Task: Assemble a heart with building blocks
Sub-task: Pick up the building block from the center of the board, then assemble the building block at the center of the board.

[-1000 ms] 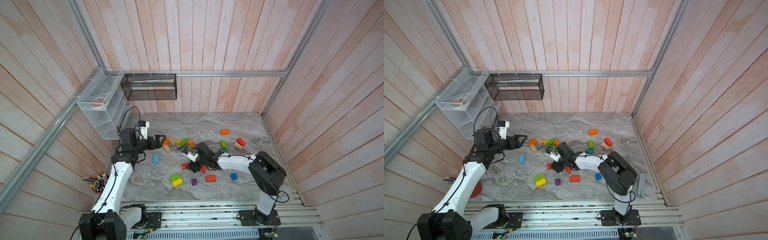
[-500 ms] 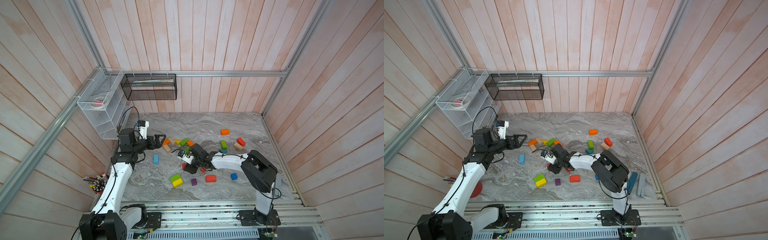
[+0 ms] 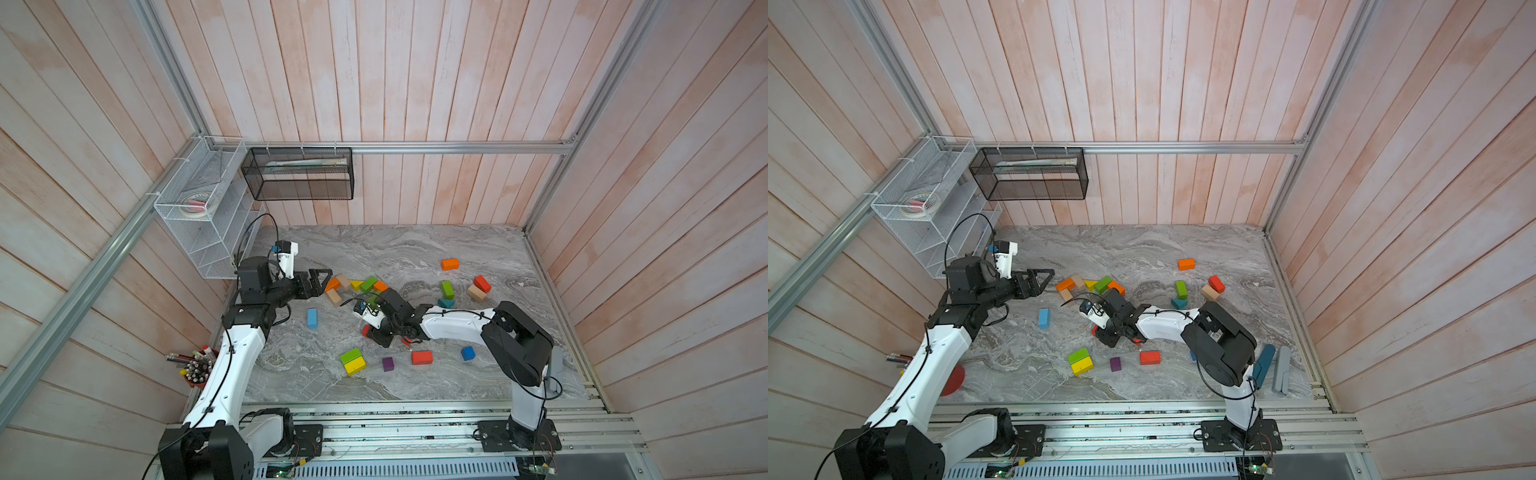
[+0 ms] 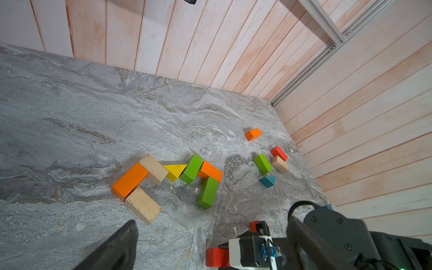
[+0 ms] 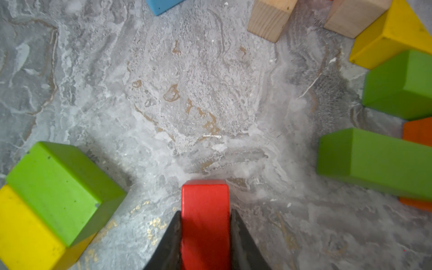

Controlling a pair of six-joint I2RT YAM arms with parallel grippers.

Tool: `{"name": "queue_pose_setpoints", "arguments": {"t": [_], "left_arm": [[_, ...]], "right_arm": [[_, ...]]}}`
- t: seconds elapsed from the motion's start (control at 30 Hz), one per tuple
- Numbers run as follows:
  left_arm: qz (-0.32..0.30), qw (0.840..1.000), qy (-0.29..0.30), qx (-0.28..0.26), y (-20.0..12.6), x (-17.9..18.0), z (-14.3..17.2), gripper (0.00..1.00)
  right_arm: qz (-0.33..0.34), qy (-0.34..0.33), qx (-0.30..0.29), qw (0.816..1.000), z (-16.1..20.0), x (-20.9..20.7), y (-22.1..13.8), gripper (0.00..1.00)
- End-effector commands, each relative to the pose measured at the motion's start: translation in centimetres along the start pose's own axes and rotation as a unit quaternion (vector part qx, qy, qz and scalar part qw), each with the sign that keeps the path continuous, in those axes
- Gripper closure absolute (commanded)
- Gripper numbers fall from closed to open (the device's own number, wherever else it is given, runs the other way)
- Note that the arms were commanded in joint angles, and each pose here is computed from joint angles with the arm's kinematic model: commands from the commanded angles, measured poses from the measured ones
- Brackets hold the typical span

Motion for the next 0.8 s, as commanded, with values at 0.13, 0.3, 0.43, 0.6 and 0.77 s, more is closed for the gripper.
{"name": "queue_pose_setpoints", "arguments": {"t": [0.13, 0.3, 0.43, 0.6, 0.77], "left_arm": [[-0.045, 0.998, 0.007, -0.033, -1.0, 0.2, 0.0, 0.00], [-0.111, 0.990, 0.018, -0.080, -2.6, 0.3, -0.3, 0.00], [-0.127, 0.985, 0.030, -0.115, -3.8, 0.0, -0.2, 0.00], [-0.136, 0.982, 0.031, -0.124, -4.1, 0.0, -0.2, 0.00], [-0.157, 0.978, 0.028, -0.135, -4.6, 0.2, -0.3, 0.00]], "right_arm": [[0.053, 0.075, -0.038, 0.995, -3.7, -0.5, 1.8, 0.74], [0.086, 0.119, -0.032, 0.989, -5.1, -1.2, 3.6, 0.74], [0.112, 0.132, -0.027, 0.985, -6.1, -1.5, 4.5, 0.74], [0.135, 0.156, -0.023, 0.978, -6.8, -2.0, 5.5, 0.74], [0.140, 0.172, -0.023, 0.975, -7.5, -2.2, 6.1, 0.74]]}}
Point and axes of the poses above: each gripper's point midway between its finger pads, its own y axis out along the fingers, its own x axis along the line the jaws close on, z = x × y, the point moved 10 cm from there along -y, back along the fingers, and after that the axes turned 6 degrees about -y, right-handed, at the moved point
